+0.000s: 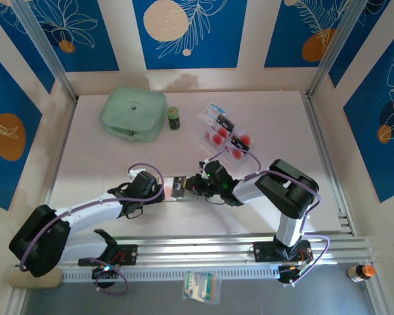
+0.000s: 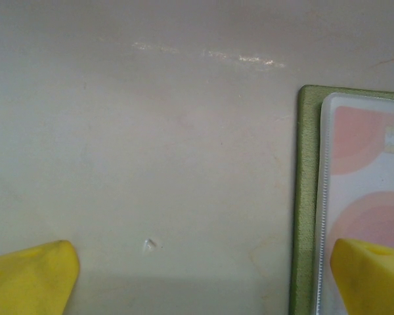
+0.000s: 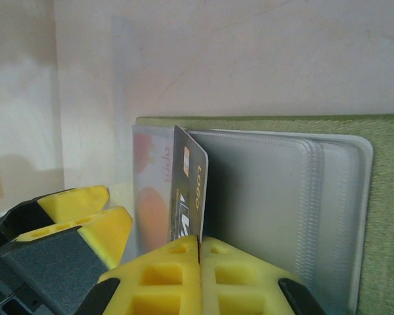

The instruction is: Put the credit cards into the card holder

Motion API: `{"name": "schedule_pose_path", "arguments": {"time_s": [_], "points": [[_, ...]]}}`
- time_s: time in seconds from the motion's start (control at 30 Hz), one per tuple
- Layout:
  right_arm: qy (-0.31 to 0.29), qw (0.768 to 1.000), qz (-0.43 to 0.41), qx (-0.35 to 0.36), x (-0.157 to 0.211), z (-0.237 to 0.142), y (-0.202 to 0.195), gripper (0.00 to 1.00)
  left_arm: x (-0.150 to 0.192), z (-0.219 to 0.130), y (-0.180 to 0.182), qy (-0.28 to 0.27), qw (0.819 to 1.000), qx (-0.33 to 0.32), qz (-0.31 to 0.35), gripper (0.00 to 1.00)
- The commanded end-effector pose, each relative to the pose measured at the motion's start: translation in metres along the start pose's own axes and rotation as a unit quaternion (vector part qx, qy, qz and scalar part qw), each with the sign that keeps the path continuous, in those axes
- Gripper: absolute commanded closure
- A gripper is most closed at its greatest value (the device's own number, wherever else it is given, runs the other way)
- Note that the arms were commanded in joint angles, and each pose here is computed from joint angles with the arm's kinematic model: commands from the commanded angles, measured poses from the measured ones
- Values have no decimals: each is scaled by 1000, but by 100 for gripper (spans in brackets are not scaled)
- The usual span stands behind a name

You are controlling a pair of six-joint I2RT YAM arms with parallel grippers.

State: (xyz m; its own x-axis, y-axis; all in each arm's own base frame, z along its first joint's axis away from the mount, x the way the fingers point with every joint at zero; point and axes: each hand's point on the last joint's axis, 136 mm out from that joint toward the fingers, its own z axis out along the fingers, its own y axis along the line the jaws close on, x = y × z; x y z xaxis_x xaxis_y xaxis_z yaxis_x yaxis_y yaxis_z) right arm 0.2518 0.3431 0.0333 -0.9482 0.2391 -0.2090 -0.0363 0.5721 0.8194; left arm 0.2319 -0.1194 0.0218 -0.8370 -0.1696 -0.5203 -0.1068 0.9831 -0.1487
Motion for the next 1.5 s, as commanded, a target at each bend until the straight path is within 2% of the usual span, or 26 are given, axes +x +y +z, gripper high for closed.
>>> {"name": "schedule_pose_path", "arguments": {"time_s": [0.0, 0.47, 1.47], "points": [[24, 999, 21, 44, 12, 0, -18, 100, 7, 3, 9, 16, 1000, -21, -4, 0], [31, 997, 17, 74, 12, -8, -15, 100, 6, 5, 8, 16, 1000, -20, -4, 0], [109, 990, 26, 87, 25, 15, -12, 100, 7, 7, 7, 16, 1000, -18, -5, 0]]}}
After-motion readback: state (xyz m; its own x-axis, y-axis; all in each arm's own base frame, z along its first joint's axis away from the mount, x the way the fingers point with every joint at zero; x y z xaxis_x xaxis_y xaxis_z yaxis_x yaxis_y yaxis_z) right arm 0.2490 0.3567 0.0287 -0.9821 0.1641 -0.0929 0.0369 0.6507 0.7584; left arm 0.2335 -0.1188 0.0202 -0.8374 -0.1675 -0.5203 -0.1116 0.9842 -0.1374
